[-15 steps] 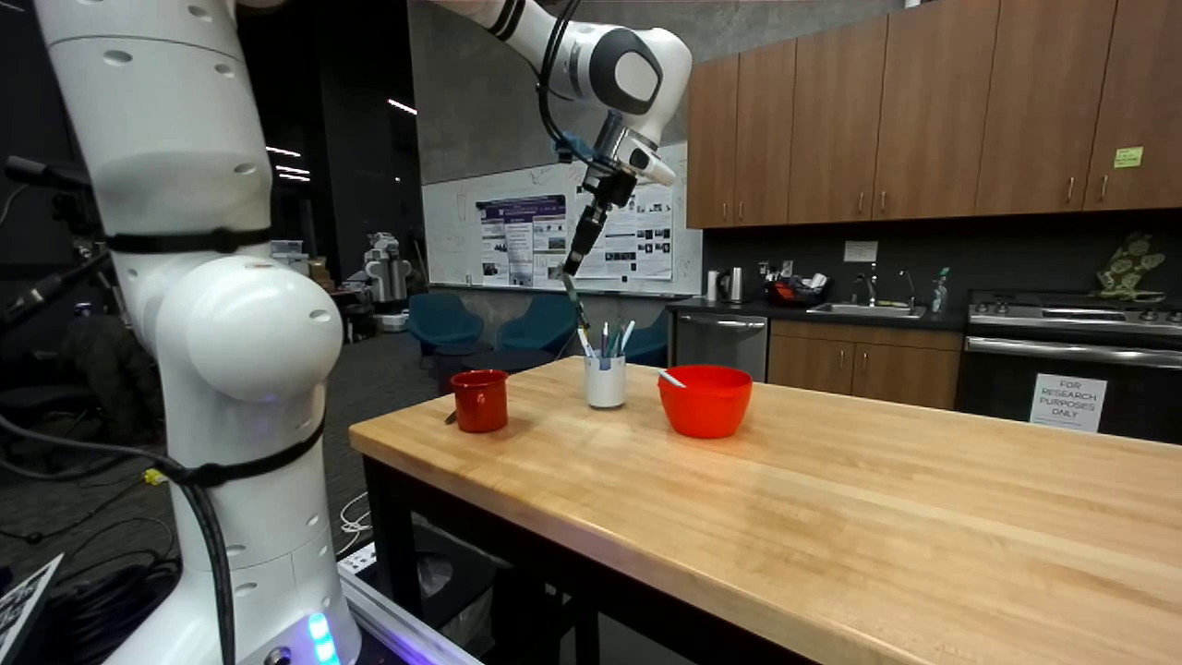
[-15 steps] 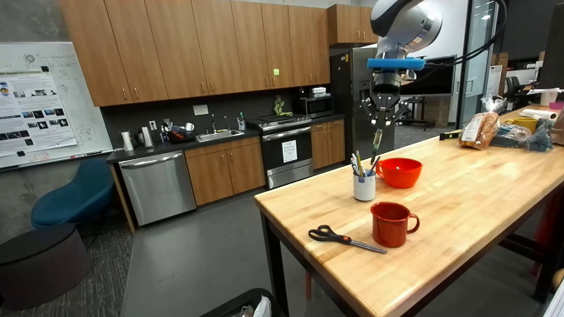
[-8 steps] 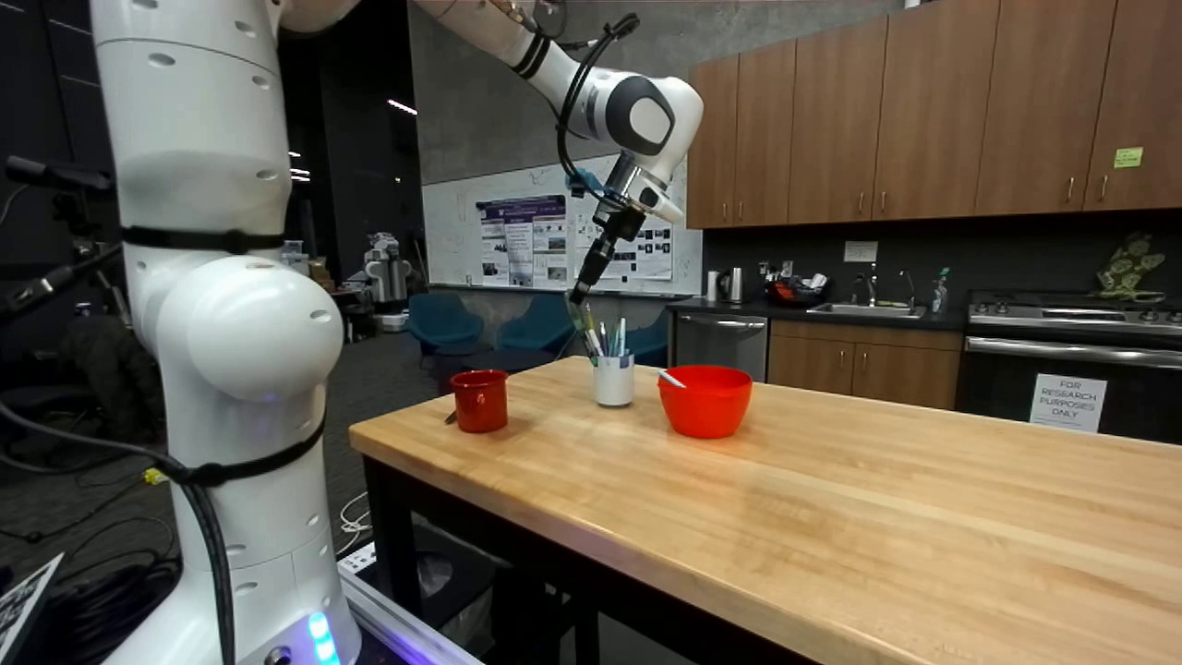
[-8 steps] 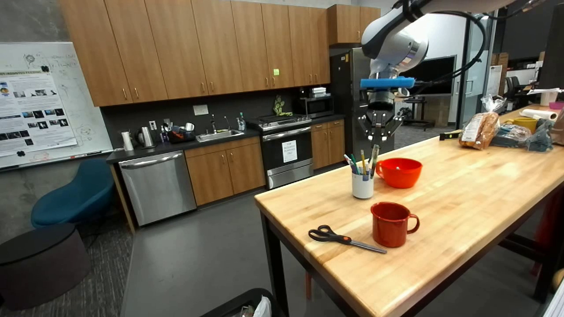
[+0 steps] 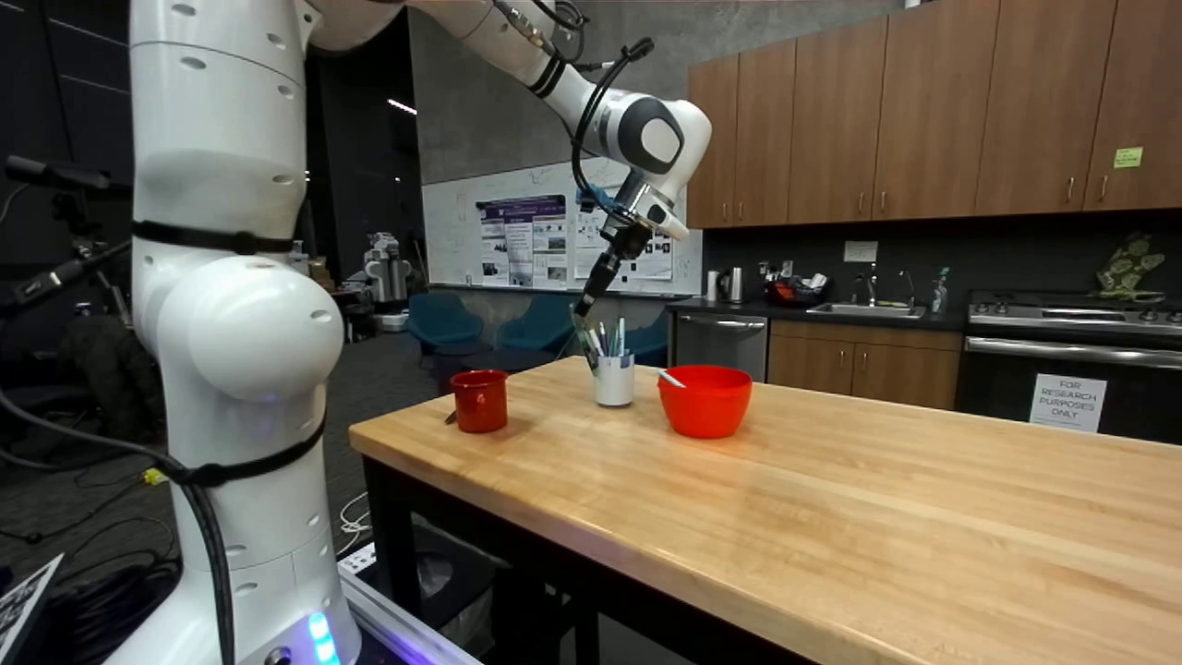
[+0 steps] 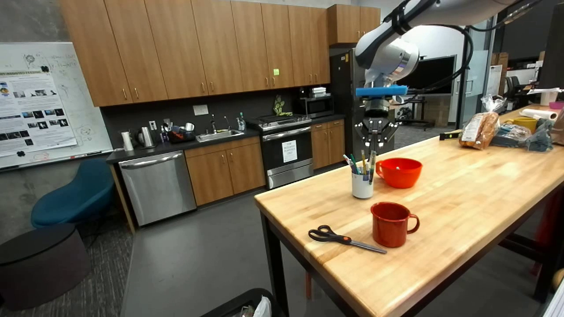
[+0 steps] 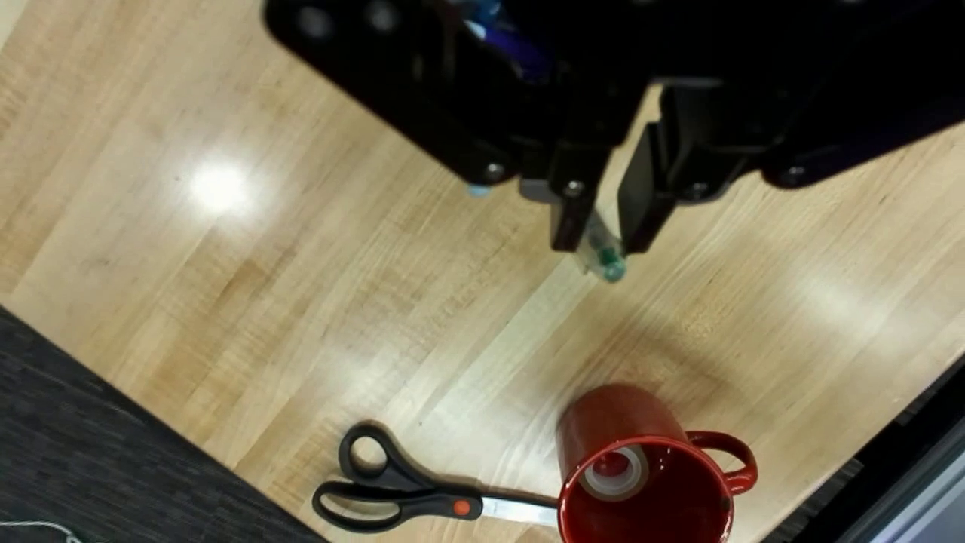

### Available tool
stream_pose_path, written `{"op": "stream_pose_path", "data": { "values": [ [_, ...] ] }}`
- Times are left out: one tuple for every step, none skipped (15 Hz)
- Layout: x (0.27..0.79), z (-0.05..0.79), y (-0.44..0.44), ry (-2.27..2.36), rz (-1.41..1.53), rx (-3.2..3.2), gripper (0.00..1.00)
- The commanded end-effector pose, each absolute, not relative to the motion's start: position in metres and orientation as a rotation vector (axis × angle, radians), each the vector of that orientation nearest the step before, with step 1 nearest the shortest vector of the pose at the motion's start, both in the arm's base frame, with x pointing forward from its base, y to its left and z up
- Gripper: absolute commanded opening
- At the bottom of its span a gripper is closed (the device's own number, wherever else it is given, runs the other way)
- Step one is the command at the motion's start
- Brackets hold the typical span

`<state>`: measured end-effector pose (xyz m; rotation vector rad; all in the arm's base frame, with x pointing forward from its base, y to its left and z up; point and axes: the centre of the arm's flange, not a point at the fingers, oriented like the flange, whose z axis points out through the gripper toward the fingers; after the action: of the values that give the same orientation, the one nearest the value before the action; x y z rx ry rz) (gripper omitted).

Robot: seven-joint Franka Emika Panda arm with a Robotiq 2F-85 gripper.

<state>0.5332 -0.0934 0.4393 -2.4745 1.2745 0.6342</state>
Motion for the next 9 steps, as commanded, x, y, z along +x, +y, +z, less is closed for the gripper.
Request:
{"op": "stream_pose_path", "data": {
  "values": [
    [0.534,0.474,-0.091,1.238,0.629,-2.472,0.04],
    [0.534,0.482,-0.090,1.231,0.617,-2.480,0.04],
    [0.535,0.489,-0.090,1.228,0.604,-2.488,0.04],
    [0.536,0.496,-0.090,1.223,0.596,-2.492,0.04],
    [0.537,0.502,-0.089,1.219,0.584,-2.498,0.04],
    [0.537,0.508,-0.089,1.215,0.569,-2.503,0.04],
    [0.539,0.513,-0.088,1.212,0.550,-2.509,0.04],
    [0.541,0.516,-0.088,1.216,0.526,-2.514,0.04],
    [0.544,0.517,-0.089,1.215,0.509,-2.521,0.04]
  ]
}}
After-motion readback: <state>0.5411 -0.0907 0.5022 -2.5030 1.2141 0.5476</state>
